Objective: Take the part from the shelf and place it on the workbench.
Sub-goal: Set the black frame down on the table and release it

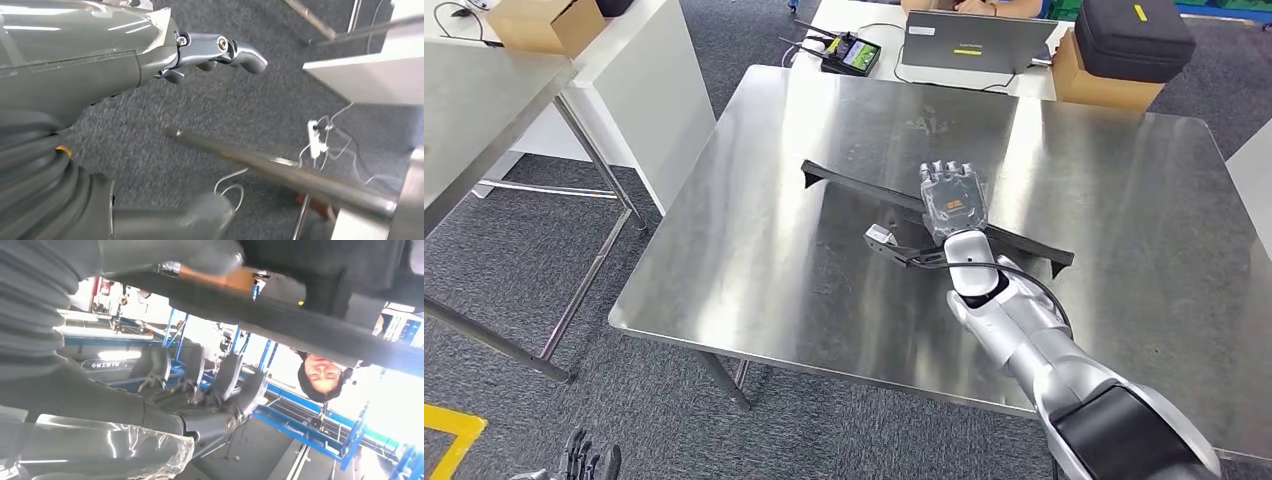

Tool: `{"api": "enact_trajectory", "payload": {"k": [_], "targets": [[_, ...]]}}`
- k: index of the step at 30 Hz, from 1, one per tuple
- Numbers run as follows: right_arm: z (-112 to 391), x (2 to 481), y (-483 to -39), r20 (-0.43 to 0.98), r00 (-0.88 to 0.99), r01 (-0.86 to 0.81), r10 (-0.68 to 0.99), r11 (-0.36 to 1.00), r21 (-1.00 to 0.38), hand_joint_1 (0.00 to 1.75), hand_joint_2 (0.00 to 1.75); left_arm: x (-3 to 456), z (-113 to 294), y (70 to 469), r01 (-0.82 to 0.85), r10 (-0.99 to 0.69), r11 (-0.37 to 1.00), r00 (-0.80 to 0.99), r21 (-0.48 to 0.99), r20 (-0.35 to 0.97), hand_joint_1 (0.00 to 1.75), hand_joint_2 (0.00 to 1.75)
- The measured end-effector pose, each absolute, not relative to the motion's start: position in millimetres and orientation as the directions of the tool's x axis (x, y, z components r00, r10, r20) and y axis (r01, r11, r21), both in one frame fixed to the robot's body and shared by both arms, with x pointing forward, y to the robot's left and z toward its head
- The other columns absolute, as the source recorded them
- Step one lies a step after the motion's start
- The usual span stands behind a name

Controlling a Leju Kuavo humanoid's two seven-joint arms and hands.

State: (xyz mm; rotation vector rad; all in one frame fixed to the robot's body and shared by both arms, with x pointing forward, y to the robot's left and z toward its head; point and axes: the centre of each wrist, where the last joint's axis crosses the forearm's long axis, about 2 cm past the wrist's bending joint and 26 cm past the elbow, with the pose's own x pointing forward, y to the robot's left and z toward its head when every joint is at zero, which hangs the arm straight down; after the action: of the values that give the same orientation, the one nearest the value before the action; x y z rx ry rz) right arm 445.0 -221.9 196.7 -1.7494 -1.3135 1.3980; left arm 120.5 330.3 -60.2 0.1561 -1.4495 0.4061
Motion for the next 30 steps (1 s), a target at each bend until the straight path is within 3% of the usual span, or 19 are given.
{"api": "enact_trajectory", "payload": {"k": [5, 9, 30], "targets": [[199.0, 445.8, -216.6, -0.409, -0.019, 0.358, 0.912, -0.376, -0.855, 0.0, 0.0, 118.9, -60.6, 331.0, -0.369, 0.172, 0.92, 0.071, -0.134, 0.983, 0.0, 1.75], [198.6, 445.6, -215.1, -0.413, -0.027, 0.356, 0.91, -0.378, -0.855, 0.0, 0.0, 118.0, -60.8, 331.8, -0.374, 0.184, 0.916, 0.065, -0.147, 0.981, 0.0, 0.0], [213.0, 445.3, -173.2, -0.387, -0.123, 0.355, 0.914, -0.324, -0.877, 0.0, 0.0, 107.0, -63.1, 341.1, -0.432, 0.206, 0.887, 0.059, -0.161, 0.977, 0.0, 0.0]]}}
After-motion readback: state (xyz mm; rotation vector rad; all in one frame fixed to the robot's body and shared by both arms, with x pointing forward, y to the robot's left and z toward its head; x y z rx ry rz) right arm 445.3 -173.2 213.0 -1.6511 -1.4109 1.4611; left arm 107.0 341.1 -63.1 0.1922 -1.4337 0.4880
